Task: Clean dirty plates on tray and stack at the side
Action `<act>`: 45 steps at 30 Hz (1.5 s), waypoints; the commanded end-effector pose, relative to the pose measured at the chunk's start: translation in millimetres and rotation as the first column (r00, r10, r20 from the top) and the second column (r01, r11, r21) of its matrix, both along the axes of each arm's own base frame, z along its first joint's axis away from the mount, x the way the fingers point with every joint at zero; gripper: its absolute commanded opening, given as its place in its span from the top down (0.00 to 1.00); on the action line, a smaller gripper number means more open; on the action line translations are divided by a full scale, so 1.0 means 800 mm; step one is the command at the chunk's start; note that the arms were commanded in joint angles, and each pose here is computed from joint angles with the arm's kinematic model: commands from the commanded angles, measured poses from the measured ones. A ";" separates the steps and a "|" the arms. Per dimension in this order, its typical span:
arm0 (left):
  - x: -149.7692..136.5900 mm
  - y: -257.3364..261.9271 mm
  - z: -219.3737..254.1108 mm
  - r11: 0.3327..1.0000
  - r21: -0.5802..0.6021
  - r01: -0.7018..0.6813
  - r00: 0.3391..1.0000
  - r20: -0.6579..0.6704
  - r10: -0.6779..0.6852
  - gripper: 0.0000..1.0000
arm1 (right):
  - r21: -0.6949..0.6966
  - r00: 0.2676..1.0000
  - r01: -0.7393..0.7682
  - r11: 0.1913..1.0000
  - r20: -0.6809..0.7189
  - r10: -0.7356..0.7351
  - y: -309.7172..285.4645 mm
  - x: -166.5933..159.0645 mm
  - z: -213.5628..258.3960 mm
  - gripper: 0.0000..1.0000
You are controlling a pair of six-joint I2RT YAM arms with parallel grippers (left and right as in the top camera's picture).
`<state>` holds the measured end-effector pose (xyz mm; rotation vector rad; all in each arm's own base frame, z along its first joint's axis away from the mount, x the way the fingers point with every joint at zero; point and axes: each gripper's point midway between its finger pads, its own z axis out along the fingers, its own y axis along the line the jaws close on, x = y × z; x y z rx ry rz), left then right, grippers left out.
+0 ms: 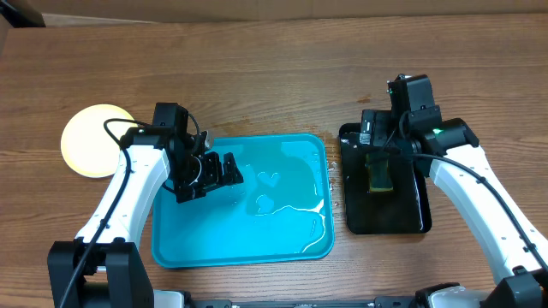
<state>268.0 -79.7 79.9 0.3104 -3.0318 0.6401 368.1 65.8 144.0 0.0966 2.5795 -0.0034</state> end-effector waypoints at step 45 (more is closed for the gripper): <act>-0.003 0.000 -0.001 1.000 0.007 0.028 1.000 0.008 -0.028 0.00 | 0.233 0.334 -0.021 0.972 0.918 -0.213 -0.094 -0.251 0.394 0.00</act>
